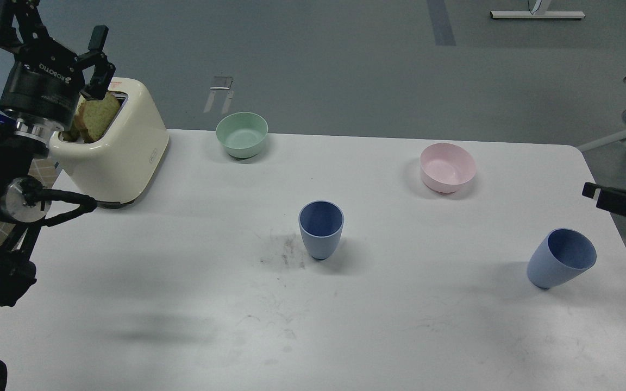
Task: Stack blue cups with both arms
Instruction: 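Reach the right gripper to the other blue cup and grasp it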
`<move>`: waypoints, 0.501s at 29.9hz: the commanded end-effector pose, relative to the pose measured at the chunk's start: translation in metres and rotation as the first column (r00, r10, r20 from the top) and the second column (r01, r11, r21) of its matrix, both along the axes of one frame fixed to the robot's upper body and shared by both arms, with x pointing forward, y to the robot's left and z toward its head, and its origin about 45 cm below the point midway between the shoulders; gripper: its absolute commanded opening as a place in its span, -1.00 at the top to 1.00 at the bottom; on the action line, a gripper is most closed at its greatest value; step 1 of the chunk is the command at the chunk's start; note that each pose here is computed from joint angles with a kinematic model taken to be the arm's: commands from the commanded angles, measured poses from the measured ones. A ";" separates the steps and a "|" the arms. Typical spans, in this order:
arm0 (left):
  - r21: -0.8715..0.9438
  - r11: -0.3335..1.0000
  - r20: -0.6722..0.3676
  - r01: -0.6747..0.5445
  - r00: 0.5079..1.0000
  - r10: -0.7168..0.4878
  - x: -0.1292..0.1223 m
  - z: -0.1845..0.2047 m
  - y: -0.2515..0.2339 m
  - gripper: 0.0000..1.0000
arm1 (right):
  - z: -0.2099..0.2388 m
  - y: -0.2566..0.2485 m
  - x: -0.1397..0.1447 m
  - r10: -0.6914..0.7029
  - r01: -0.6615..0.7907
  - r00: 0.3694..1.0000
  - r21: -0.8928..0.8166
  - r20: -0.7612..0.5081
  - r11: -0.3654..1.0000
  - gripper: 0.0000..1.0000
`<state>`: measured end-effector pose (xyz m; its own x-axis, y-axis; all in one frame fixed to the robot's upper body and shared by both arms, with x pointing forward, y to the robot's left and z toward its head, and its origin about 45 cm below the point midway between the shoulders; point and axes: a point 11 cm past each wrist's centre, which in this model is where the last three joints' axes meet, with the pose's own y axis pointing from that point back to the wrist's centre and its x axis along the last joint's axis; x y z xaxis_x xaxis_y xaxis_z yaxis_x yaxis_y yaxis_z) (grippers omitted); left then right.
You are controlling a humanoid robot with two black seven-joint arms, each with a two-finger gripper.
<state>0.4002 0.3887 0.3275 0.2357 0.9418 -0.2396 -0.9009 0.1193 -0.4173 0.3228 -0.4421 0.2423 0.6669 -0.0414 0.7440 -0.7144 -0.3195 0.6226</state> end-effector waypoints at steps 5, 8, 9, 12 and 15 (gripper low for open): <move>-0.001 1.000 0.001 0.004 1.000 -0.004 0.000 0.000 -0.002 -0.95 | -0.028 0.034 0.007 0.108 -0.110 0.994 -0.080 -0.034 0.991 -1.00; -0.001 1.000 0.001 0.004 1.000 -0.004 0.000 0.000 -0.002 -0.95 | -0.031 0.036 0.005 0.119 -0.123 0.992 -0.108 -0.039 0.986 -0.99; 0.000 1.000 0.002 0.002 1.000 -0.002 0.000 0.000 -0.001 -0.95 | -0.030 0.037 0.005 0.123 -0.126 0.992 -0.112 -0.038 0.986 -0.99; 0.005 1.000 0.003 0.003 1.000 -0.003 0.000 0.002 -0.001 -0.95 | -0.027 0.035 0.006 0.122 -0.125 0.992 -0.118 -0.032 0.985 -0.99; 0.006 1.000 0.007 0.004 1.000 -0.004 0.000 0.003 -0.001 -0.95 | -0.023 0.029 0.006 0.117 -0.120 0.993 -0.132 -0.030 0.984 -0.99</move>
